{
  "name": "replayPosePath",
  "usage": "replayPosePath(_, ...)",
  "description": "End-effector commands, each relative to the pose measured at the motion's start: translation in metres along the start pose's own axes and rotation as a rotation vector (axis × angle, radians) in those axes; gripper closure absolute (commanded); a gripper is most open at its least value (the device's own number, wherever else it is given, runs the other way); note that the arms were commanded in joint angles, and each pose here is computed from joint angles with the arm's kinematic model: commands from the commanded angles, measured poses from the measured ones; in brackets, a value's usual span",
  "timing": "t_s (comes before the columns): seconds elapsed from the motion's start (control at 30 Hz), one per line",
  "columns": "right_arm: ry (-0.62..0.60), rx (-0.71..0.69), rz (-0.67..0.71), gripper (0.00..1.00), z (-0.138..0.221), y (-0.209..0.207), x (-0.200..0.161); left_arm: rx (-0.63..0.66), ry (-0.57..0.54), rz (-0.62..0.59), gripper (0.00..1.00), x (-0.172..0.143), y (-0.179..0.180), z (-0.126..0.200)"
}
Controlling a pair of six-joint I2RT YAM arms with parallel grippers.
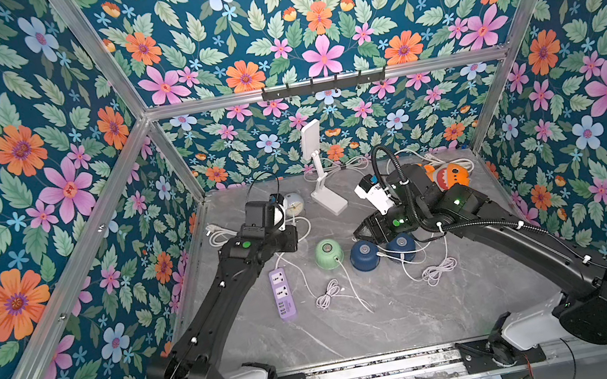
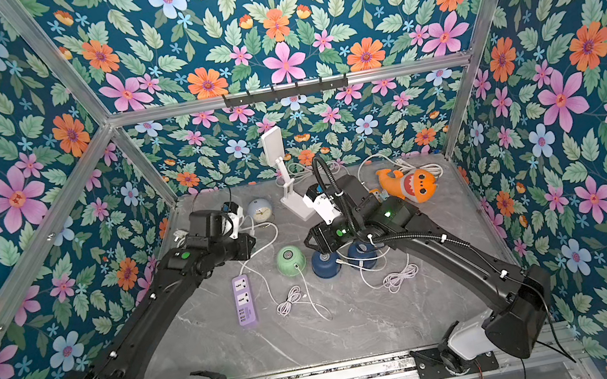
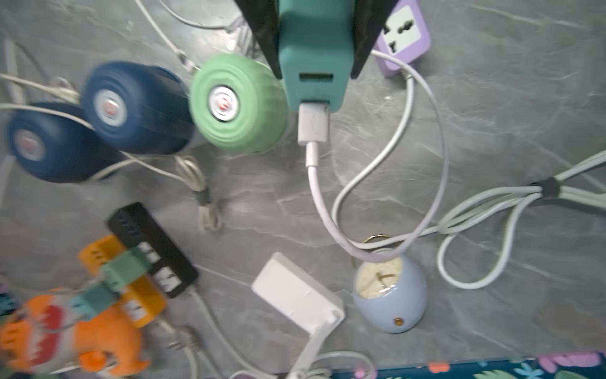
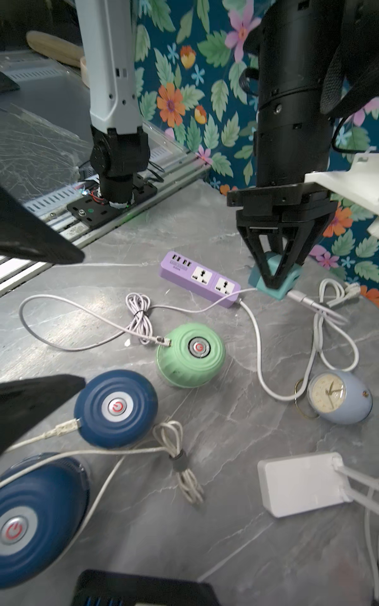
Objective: Charge the cordless meat grinders
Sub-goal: Pick up the plug from the center of the board.
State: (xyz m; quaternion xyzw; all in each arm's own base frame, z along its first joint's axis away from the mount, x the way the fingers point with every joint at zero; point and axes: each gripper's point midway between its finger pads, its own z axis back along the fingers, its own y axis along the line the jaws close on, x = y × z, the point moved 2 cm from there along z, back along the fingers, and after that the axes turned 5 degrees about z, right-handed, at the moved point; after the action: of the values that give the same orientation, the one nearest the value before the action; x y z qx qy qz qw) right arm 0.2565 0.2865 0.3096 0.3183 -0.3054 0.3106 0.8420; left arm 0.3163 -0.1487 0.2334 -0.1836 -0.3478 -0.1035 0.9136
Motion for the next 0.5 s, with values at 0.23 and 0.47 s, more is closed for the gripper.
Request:
replayPosePath(0.23, -0.095, 0.365, 0.107, 0.40, 0.025, 0.049, 0.031, -0.506, -0.027, -0.046, 1.00, 0.000, -0.080, 0.057)
replayPosePath(0.47, -0.045, 0.505, 0.080, 0.44, 0.032, 0.064, 0.025, -0.759, -0.014, -0.081, 1.00, 0.001, -0.112, 0.082)
